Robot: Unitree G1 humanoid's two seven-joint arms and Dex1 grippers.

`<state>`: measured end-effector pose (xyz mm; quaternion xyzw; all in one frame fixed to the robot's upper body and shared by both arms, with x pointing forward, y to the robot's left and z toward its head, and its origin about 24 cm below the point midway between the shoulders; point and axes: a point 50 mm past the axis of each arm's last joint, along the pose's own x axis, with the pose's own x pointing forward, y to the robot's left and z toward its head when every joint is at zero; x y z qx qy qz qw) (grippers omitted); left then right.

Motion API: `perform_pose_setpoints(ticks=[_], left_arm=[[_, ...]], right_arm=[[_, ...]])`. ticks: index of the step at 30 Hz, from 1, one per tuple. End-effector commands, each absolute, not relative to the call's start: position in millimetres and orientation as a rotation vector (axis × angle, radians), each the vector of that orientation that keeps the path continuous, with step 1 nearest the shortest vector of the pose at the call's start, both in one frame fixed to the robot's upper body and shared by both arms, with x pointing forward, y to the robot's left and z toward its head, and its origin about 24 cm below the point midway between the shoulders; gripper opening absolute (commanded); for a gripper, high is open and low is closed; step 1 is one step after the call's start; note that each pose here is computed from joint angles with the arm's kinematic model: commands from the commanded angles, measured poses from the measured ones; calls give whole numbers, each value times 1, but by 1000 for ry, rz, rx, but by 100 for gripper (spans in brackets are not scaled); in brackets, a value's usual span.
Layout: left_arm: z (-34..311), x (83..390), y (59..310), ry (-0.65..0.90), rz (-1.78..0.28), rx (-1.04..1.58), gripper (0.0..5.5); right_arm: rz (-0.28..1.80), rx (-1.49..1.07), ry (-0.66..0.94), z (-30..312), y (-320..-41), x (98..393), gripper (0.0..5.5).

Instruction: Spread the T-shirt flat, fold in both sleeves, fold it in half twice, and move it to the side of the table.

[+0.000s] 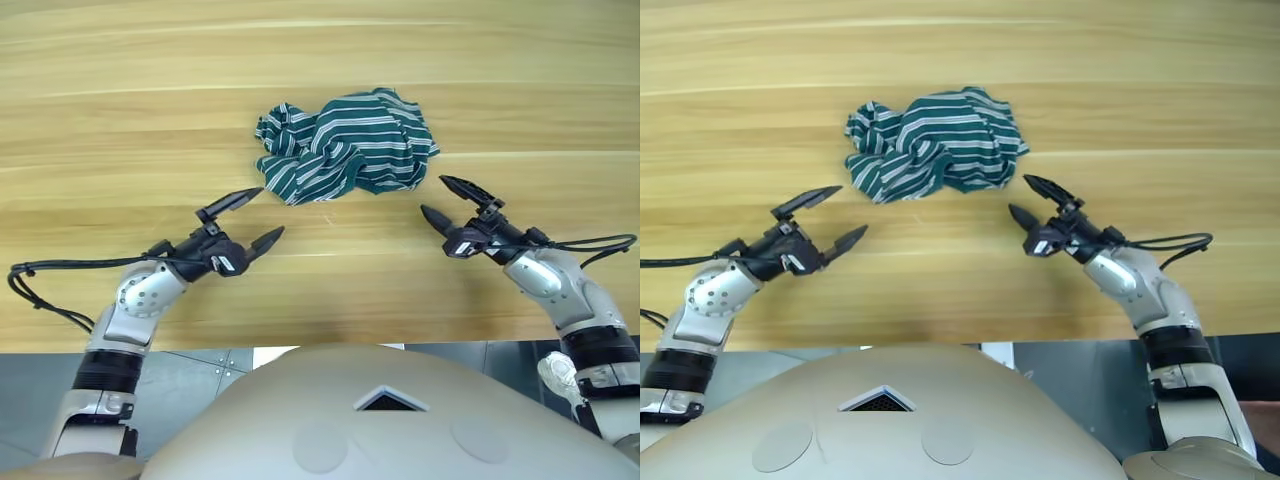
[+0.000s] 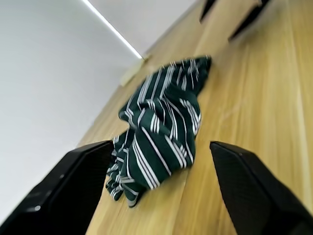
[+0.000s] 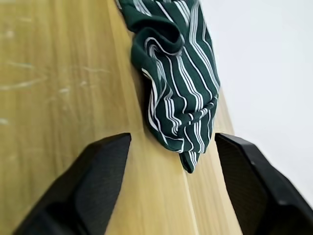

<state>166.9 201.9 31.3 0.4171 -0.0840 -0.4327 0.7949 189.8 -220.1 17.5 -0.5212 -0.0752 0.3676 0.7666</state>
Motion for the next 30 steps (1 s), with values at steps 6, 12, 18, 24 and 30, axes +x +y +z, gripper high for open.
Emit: perform_pose_setpoints(ticks=[6, 12, 18, 24, 30], left_arm=[[20, 195, 205, -149, -826, 1259, 370], [11, 191, 194, -164, -857, 1264, 370], [6, 203, 194, -171, -809, 1321, 370], [8, 210, 196, -200, -756, 1372, 370], [12, 208, 188, -273, -735, 1321, 365]], right_arm=[[814, -1212, -87, 18, -225, 205, 321], [889, -1216, -83, 1, -209, 206, 321], [935, -1204, -107, -8, -194, 207, 321], [928, -1203, -105, -12, -194, 209, 321], [903, -1200, -86, -17, -198, 212, 282]])
